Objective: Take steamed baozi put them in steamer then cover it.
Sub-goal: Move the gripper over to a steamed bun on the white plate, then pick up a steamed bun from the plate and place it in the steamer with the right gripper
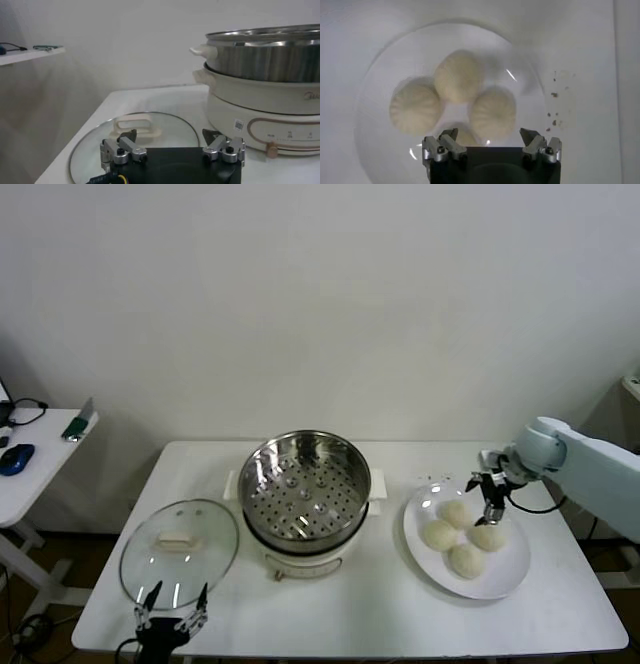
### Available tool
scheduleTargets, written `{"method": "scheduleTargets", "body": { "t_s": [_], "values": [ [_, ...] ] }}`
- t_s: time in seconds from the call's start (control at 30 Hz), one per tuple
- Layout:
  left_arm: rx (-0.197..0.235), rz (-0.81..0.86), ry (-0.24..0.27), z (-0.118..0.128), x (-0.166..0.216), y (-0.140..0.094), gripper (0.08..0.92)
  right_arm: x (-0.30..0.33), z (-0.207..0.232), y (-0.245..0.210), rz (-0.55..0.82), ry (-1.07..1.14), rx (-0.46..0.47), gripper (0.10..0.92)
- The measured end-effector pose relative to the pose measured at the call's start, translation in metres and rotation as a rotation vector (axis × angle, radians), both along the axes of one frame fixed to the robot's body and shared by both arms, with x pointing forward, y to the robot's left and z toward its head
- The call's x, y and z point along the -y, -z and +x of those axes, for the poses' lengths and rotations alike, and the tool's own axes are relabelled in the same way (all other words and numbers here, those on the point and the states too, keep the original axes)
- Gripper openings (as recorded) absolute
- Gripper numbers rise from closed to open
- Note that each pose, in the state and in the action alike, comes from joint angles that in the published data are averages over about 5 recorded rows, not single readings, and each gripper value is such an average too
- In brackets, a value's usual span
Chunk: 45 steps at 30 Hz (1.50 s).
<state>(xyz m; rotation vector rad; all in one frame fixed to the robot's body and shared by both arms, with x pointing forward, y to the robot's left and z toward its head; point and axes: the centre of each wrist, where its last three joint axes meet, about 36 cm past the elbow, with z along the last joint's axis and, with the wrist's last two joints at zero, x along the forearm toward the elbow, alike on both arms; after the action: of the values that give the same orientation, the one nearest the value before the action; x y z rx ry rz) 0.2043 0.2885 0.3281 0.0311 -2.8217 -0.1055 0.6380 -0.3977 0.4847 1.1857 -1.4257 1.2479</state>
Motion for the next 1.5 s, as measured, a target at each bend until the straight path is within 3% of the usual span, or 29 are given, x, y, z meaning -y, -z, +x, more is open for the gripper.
{"method": "scheduleTargets", "body": {
  "t_s": [0.43, 0.77, 1.0, 1.23, 1.5],
  "values": [
    [0.0, 0.0, -0.001, -0.001, 0.0, 0.0, 0.823, -0.014, 0.011, 0.026, -0.02, 0.015, -0.004, 0.822],
    [0.003, 0.004, -0.009, -0.001, -0.001, 0.0, 0.823, -0.014, 0.014, 0.03, -0.026, 0.022, -0.002, 0.692],
    [0.004, 0.005, -0.012, -0.001, -0.002, 0.0, 0.823, -0.016, 0.016, 0.021, -0.009, 0.003, 0.009, 0.679],
    [0.007, 0.006, -0.009, -0.003, 0.0, -0.001, 0.823, -0.02, 0.02, -0.019, 0.026, -0.054, 0.047, 0.679],
    [0.011, 0.01, -0.004, -0.003, 0.001, -0.002, 0.823, -0.045, 0.033, -0.116, 0.062, -0.196, 0.142, 0.679]
  ]
}}
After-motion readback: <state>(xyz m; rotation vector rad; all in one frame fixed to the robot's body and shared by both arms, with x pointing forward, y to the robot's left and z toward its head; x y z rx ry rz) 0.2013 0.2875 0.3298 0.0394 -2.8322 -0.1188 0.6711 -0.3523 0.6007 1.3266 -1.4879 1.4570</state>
